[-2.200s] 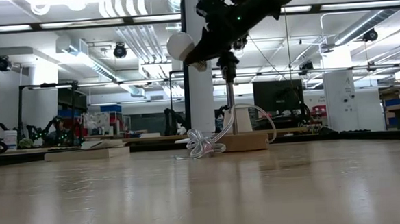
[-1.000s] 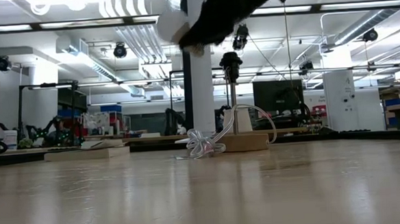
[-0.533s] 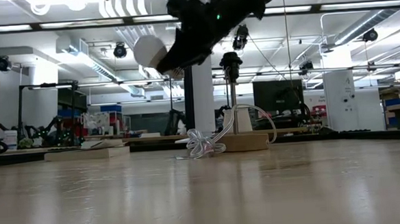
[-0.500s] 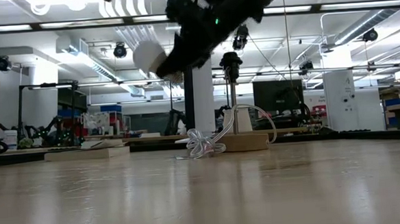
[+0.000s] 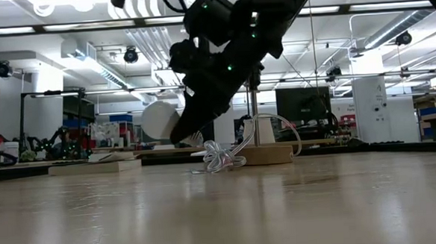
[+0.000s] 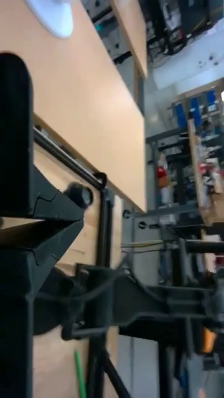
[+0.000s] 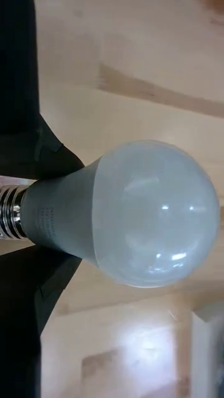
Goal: Screw lightbulb
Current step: Remove the lightbulb from the black lamp
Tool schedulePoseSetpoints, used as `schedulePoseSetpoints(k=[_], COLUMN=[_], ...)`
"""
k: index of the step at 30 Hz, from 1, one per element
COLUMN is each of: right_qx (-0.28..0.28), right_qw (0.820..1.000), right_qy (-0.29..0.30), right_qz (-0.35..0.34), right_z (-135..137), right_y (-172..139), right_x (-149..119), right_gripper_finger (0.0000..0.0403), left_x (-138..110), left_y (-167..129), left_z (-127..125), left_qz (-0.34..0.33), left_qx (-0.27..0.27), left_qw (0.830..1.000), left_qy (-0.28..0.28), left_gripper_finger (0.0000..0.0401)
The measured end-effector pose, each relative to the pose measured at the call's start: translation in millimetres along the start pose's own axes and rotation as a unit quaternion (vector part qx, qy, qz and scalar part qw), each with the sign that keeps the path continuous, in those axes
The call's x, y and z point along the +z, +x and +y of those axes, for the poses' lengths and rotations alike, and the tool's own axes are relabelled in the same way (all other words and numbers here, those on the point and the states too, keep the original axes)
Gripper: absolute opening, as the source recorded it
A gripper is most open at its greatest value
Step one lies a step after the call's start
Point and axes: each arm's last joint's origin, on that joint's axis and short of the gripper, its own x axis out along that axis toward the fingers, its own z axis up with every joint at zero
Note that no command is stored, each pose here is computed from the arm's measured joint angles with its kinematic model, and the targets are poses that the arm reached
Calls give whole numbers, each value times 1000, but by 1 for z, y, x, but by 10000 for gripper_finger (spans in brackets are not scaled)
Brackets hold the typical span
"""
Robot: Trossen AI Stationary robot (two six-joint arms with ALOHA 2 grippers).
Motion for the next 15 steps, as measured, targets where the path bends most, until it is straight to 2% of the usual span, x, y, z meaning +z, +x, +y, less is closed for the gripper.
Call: schedulePoseSetpoints(k=[8,15], right_qx=[-3,-3], right_qw=[1000,1000], right_qy=[1,0], right_qz=[14,16], right_z=[3,3], right_y=[5,6], right_x=[-5,-7], right_gripper_finger=[130,180], left_x=[-11,-10], left_y=[-8,-8], left_z=[-13,-13], left_qz=[-11,-12], left_qx=[36,37], left_qw=[999,998], left_qy=[9,46], left_gripper_finger=[0,0])
